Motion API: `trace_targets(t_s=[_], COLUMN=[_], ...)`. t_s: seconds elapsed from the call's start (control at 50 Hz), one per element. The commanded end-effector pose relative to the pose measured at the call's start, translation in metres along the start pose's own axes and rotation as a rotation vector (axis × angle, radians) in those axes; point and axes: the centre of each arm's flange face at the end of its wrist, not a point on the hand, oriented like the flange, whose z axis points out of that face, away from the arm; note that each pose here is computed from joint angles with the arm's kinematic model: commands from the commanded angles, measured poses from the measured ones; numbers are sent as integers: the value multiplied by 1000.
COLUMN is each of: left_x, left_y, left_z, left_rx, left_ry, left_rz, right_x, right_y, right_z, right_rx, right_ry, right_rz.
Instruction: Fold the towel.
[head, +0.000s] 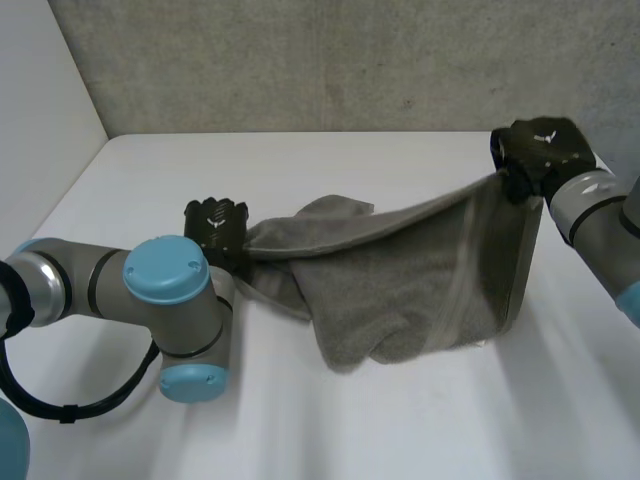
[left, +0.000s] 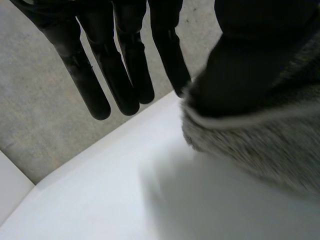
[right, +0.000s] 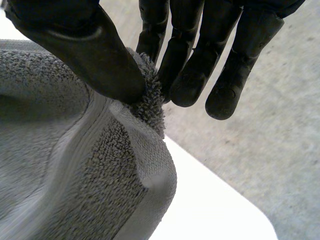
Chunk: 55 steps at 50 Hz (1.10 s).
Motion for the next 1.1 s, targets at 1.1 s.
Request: trace_targets(t_s=[1.1], left_x=[-58], left_y=[5], left_z=[-62], left_rx=[25], left_ry=[162], left_rz=[206], right_x=[-49], right_y=[81], right_z=[-60], right_rx=[-224], right_ry=[-277], right_rz=[-226])
